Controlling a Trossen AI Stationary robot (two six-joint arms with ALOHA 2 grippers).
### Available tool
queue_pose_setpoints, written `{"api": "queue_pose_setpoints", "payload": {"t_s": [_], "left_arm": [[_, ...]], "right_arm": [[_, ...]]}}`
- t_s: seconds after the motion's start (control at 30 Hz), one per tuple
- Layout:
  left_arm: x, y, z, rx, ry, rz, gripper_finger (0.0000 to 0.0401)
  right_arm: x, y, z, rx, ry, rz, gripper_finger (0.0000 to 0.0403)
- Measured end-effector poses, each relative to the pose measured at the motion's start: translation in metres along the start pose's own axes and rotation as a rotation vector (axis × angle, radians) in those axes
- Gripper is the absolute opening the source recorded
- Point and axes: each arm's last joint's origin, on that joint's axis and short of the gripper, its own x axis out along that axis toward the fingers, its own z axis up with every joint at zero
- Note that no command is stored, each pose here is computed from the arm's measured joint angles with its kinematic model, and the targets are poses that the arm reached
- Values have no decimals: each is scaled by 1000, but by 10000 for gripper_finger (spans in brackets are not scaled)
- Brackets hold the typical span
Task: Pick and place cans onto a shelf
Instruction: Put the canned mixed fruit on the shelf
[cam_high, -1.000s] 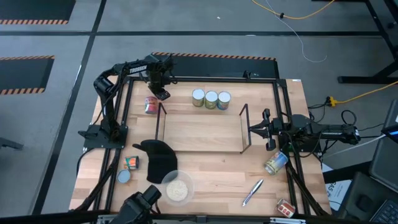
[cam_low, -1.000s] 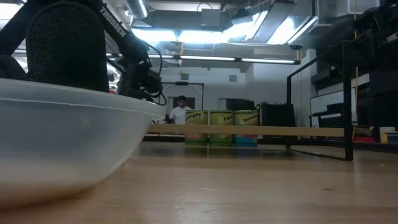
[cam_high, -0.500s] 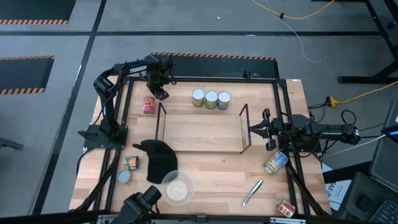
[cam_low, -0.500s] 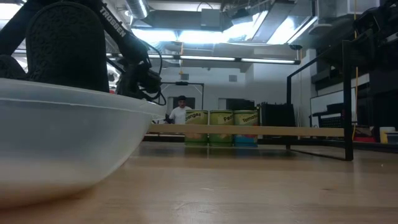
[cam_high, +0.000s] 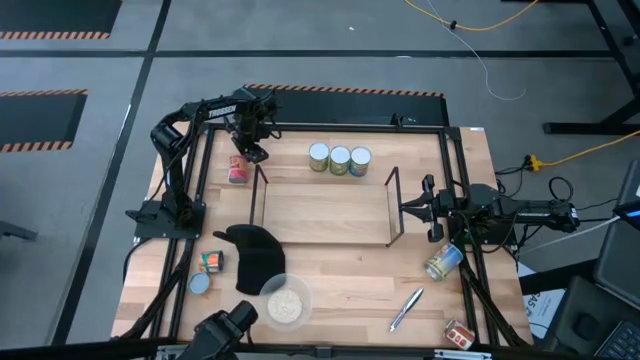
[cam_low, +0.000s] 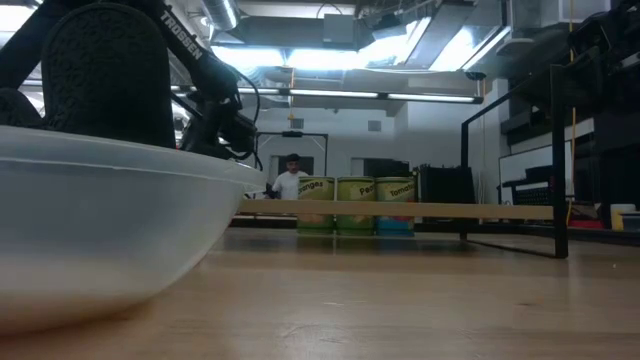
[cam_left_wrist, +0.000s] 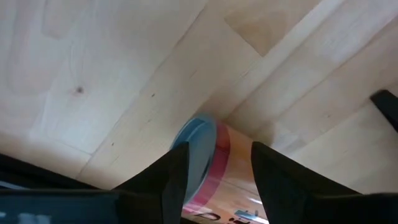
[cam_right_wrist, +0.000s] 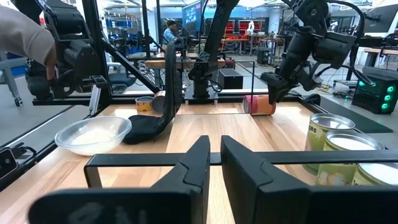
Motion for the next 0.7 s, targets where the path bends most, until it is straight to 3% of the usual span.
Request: {"api": "queue_pose_setpoints", "payload": {"t_s": [0.5, 0.7], "left_arm": [[12, -1, -8, 2, 69, -14, 157], [19, -2, -12, 25, 102, -22, 130]], "right_arm": [[0, 0, 0, 1, 0, 0, 46], [0, 0, 0, 0, 0, 0, 46]]}}
